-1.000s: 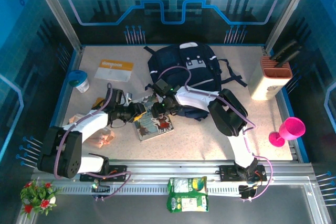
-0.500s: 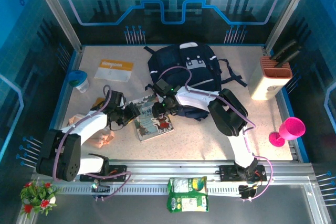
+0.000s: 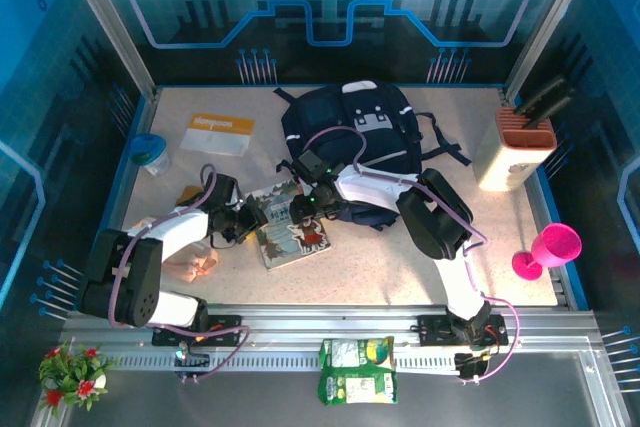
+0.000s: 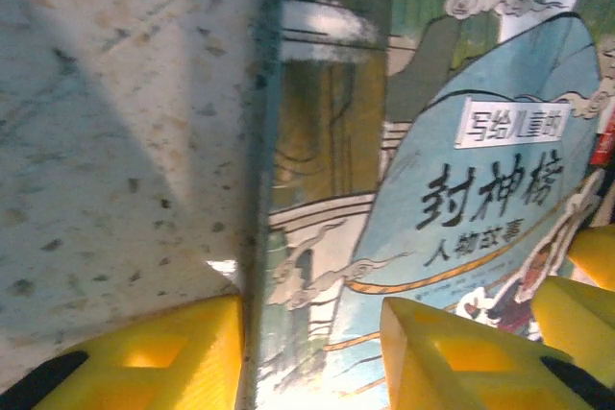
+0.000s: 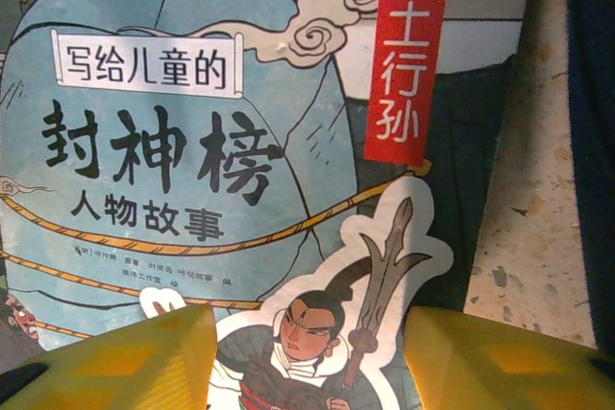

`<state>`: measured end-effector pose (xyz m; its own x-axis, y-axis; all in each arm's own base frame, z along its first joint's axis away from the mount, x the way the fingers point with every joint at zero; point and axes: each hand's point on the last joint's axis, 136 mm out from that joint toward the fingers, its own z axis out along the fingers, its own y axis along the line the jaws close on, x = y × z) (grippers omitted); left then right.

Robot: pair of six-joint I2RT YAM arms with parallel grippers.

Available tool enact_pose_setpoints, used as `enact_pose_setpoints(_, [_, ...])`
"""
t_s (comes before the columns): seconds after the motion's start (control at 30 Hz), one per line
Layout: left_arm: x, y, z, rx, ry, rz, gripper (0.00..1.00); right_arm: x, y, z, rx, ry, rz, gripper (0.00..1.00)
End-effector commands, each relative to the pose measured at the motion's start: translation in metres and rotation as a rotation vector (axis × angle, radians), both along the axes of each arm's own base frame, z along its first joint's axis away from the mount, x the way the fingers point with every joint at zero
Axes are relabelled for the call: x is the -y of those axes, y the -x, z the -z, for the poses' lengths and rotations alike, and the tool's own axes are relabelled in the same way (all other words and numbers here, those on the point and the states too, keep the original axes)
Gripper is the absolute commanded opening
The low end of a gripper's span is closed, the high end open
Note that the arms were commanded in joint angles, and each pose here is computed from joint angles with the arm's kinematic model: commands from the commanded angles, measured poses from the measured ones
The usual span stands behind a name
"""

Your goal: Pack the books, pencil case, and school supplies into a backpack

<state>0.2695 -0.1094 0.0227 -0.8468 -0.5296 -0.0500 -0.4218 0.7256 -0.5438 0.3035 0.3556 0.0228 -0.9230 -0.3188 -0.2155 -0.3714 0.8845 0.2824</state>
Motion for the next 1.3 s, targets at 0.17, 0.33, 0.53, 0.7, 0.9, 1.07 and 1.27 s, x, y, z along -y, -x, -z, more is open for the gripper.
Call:
enact_pose_setpoints(0.17, [0.04, -0.003, -0.042, 0.143, 0.22, 0.165, 0.36, 0.021, 0.019, 0.045, -0.106, 0.087, 0.016, 0.57])
enact_pose_setpoints(0.33, [0.041, -0.007, -0.032, 0.105, 0.242, 0.124, 0.31, 0.02, 0.018, 0.043, -0.106, 0.082, 0.013, 0.57])
enact_pose_setpoints(0.53, [0.035, -0.009, -0.024, 0.053, 0.209, 0.088, 0.15, 0.018, 0.015, 0.025, -0.072, 0.052, 0.009, 0.58])
enact_pose_setpoints(0.7, [0.014, -0.01, -0.042, 0.078, 0.097, 0.047, 0.0, 0.016, 0.004, -0.023, 0.015, -0.048, 0.015, 0.6])
enact_pose_setpoints(0.9, [-0.013, -0.013, -0.091, 0.201, -0.019, -0.034, 0.0, 0.028, -0.011, -0.099, 0.2, -0.219, 0.077, 0.68])
enact_pose_setpoints(1.07, [-0.011, -0.03, -0.147, 0.363, 0.057, -0.107, 0.0, 0.061, -0.022, -0.135, 0.288, -0.332, 0.204, 0.75])
enact_pose_setpoints(1.27, [0.004, -0.068, -0.211, 0.561, 0.279, -0.2, 0.0, 0.098, -0.028, -0.165, 0.26, -0.579, 0.344, 0.83])
